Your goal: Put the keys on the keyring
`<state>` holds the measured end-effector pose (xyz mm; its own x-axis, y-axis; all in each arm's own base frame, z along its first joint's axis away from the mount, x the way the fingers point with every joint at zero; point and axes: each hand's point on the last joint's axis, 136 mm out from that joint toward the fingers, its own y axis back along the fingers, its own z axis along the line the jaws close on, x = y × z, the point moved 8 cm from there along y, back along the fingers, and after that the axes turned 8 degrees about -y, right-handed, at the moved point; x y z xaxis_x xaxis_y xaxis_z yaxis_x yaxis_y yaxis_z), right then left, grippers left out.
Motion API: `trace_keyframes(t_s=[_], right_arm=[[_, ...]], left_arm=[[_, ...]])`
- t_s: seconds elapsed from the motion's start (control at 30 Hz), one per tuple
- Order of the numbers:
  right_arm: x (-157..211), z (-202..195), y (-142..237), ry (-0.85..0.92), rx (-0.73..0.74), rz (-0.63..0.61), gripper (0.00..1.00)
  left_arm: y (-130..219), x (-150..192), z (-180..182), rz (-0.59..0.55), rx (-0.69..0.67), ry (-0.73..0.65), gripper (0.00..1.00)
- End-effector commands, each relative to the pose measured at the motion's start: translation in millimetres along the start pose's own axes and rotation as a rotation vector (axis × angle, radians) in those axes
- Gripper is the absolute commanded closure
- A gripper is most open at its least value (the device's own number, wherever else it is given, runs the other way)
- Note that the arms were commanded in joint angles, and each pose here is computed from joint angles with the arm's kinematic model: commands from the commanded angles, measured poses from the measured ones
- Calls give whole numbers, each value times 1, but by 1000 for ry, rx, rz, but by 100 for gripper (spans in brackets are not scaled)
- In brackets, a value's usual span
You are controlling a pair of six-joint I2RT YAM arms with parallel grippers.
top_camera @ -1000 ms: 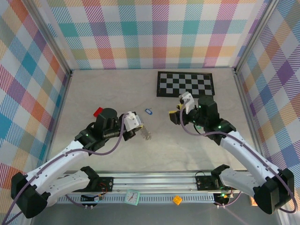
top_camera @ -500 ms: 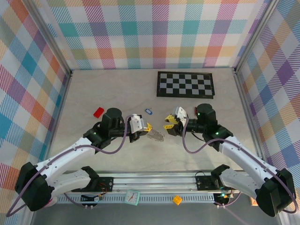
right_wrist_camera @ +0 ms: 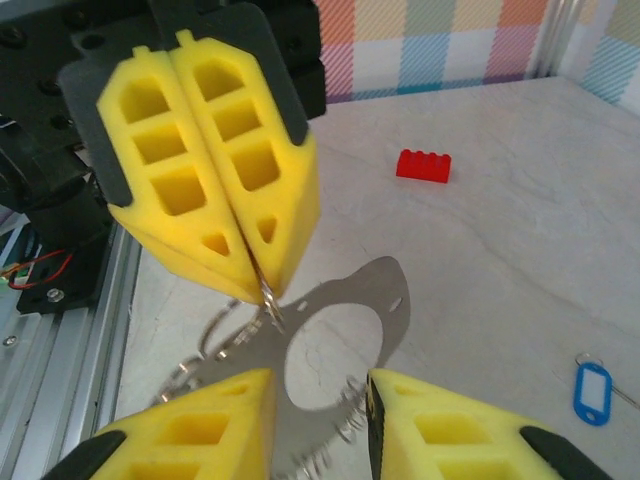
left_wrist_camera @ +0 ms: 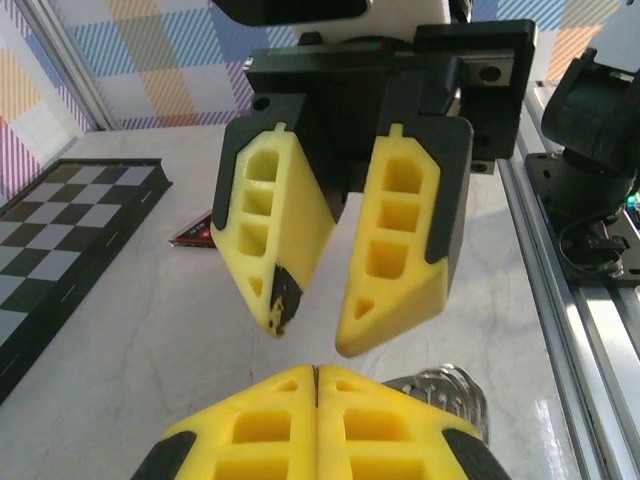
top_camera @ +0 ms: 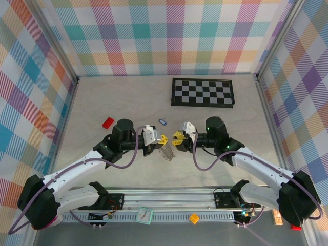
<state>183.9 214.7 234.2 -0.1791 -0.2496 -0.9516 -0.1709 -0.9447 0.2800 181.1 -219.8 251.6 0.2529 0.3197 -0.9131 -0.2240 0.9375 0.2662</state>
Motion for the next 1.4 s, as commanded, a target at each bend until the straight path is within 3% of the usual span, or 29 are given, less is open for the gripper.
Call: trace_keyframes(t_s=[0.0,0.5,0.7,0.77,1.0,1.13,1.37], right_arm=[[-6,7,-5,29,-64,-45,71],[-7,9,-16,19,-117,-65,83],[-7,10,-19,-2,-147,-63,100],[-7,10,-19,-2,-149,-56,100],[-3,5,-16,-8,-60,30,100],[-5,3,-15,0,-37,83,100],[-12,8,-16,99,-14,256,100]], left_arm=[[-1,-11,-2,-94,14,-28,100],[1,-9,-6,-135,7,-3,100],[0,-7,-6,-152,-8,8,100],[1,-5,-5,-140,-29,12,100],[19,3,-5,-51,-174,38,63],[33,10,-11,25,-226,55,59],[39,14,-14,145,-207,59,64]])
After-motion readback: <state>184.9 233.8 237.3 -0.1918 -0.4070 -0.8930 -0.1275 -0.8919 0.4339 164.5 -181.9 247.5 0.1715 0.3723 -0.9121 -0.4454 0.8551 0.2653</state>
